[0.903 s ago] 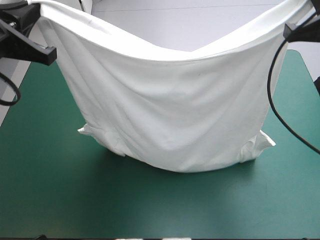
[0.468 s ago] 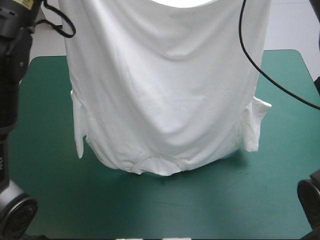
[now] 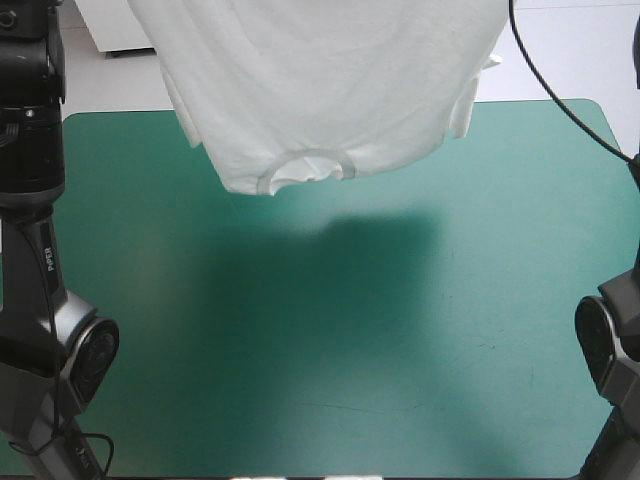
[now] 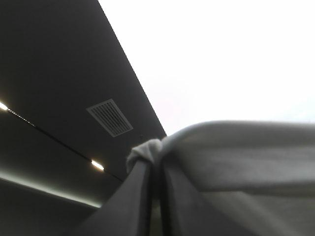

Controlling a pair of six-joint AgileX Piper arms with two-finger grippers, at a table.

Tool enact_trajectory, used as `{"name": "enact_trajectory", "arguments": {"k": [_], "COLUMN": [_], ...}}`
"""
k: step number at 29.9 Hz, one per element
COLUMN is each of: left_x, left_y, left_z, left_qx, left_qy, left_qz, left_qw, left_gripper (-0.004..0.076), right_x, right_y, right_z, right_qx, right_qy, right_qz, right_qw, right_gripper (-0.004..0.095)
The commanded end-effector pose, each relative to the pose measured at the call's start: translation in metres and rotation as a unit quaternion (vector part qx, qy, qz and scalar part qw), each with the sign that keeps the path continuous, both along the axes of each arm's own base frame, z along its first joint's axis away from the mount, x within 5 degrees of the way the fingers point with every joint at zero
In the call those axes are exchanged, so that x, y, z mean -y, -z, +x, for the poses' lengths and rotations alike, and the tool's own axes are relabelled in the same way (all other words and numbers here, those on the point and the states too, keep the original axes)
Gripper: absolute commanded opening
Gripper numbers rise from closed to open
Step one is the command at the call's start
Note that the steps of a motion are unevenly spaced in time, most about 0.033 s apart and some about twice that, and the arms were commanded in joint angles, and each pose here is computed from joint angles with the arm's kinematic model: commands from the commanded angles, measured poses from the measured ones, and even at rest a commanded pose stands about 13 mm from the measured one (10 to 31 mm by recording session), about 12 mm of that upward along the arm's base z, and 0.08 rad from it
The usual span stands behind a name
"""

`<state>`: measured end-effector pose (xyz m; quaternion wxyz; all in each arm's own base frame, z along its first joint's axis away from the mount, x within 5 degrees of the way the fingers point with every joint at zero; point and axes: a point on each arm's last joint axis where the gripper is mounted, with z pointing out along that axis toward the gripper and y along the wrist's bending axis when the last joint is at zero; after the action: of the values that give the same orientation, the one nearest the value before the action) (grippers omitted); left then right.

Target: Fold the cloth

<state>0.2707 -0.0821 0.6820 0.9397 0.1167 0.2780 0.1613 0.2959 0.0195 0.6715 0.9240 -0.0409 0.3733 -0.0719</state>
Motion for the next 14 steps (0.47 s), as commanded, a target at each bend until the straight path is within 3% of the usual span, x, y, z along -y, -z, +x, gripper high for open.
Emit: {"name": "enact_trajectory", "arguments": {"k": [1,7,14], "left_x": [-0.017,-0.043,-0.053], "left_y": [0.001,0.055,0.140], "left_z": [0.008,0.096,0.168], "left_qx": [0.003,-0.144,-0.409], "left_qy": [0.011,0.029,0.016], "left_qz": [-0.024,-0.108,-0.159], "left_qw": [1.000,0.983,0.899], "left_gripper": [-0.0009,-0.0009,-0.0009], "right_x": [0.010,0.013,0.011], "right_y": [-0.009,0.042,0.125], "right_z": [-0.011,0.069,0.149], "right_qx": [0.060,-0.051,-0.272], "right_qy": [0.016,0.025,0.003], "right_qz": [-0.004,-0.005,0.022], "right_qw": [0.998,0.998,0.962], "right_gripper": [-0.0019,-0.0019,-0.0019]}}
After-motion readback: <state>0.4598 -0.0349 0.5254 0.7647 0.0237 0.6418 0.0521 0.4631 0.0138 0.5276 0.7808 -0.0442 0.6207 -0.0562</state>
